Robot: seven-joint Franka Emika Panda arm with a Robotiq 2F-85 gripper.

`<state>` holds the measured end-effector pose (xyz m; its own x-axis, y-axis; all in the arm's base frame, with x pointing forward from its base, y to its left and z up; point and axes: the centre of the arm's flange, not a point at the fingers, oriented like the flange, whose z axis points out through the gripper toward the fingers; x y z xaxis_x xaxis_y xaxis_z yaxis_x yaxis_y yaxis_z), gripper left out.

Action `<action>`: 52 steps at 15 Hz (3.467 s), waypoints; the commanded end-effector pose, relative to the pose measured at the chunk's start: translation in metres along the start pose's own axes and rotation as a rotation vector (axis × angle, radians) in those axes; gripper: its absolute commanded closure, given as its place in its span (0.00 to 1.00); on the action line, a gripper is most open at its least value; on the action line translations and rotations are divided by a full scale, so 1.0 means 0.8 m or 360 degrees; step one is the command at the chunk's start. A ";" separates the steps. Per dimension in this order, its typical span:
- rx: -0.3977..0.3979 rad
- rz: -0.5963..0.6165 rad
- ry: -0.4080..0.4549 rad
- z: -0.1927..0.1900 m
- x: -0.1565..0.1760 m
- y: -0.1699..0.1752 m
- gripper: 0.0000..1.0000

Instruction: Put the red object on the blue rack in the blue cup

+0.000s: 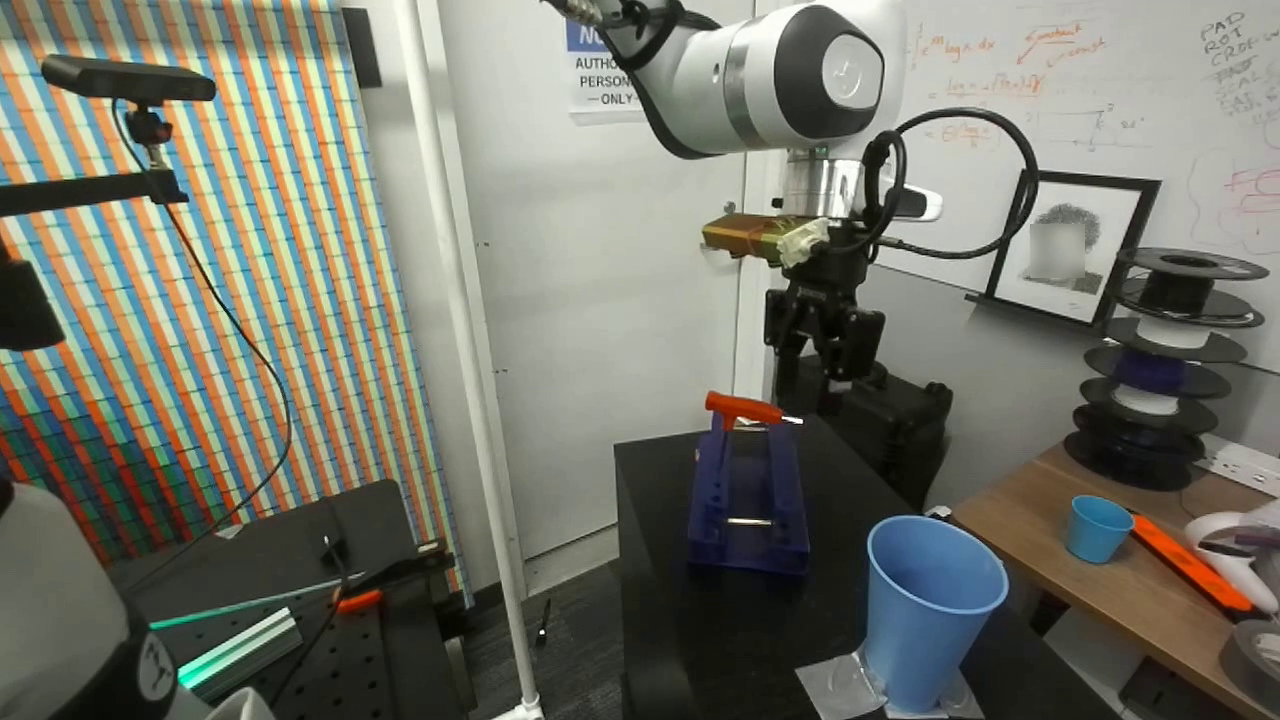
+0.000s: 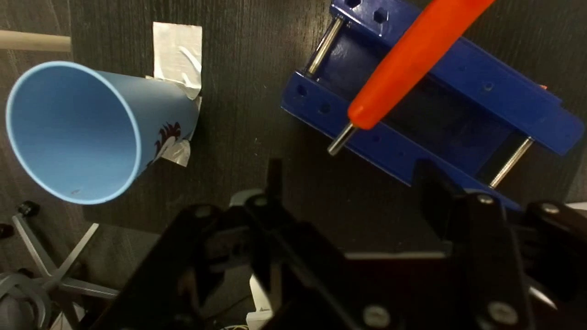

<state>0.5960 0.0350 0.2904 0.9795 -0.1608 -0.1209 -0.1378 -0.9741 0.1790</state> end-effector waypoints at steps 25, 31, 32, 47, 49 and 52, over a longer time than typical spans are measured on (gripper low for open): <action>-0.0030 0.0550 -0.0074 0.010 -0.119 -0.067 0.00; -0.0090 0.0483 0.0029 0.000 -0.119 -0.048 0.00; -0.0086 0.0513 0.0052 0.003 -0.116 -0.044 0.00; -0.0073 0.0585 0.0090 0.038 -0.109 -0.034 0.58; -0.0080 0.0576 0.0087 0.038 -0.109 -0.033 0.72; -0.0104 0.0537 0.0093 0.039 -0.108 -0.031 0.94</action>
<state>0.5110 0.0717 0.2644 0.8777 -0.4791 -0.0120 -0.4606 -0.8502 0.2549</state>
